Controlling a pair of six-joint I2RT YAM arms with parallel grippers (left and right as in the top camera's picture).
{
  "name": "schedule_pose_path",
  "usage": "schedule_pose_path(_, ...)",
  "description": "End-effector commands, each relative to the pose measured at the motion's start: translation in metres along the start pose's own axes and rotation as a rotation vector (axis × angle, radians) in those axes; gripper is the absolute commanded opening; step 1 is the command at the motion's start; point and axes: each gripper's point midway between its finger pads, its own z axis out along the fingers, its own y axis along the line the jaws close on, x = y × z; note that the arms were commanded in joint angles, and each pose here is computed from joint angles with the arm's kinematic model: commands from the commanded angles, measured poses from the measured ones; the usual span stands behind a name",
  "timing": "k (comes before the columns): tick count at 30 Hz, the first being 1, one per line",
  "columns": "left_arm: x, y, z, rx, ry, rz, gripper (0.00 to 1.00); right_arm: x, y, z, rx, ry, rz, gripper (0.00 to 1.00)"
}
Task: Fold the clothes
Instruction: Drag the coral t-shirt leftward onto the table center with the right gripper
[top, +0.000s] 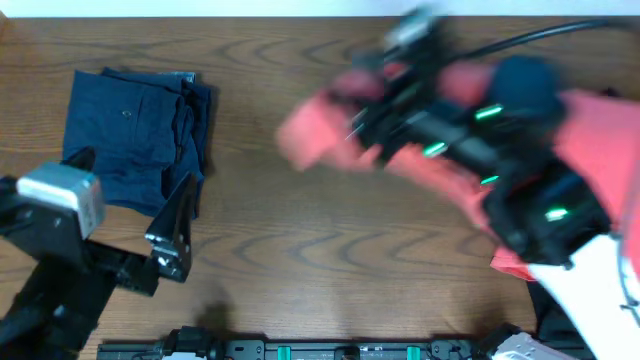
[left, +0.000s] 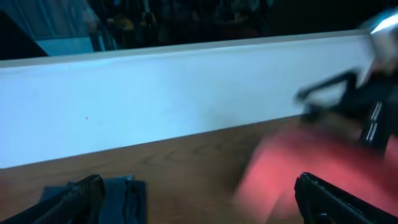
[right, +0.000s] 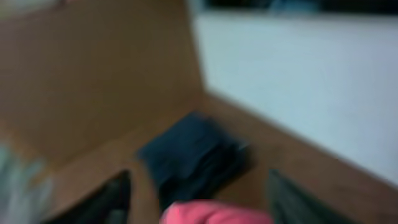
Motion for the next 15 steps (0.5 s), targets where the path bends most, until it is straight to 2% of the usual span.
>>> schedule_pose_path(1, 0.005, 0.006, 0.004, -0.027, 0.027, -0.013, 0.98, 0.013, -0.002, 0.009, 0.132, 0.032, -0.070, 0.78)
schedule_pose_path(9, 0.031, 0.008, 0.022, -0.017, 0.161, -0.046, 0.98, -0.006, -0.053, -0.047, 0.431, -0.029, -0.063, 0.86)
schedule_pose_path(12, 0.048, 0.011, 0.039, -0.012, 0.257, -0.069, 0.98, -0.017, -0.068, -0.077, 0.518, -0.069, -0.054, 0.87)
schedule_pose_path(15, 0.068, 0.006, 0.063, 0.057, 0.377, -0.112, 0.98, -0.021, -0.079, -0.104, 0.576, -0.097, -0.016, 0.88)
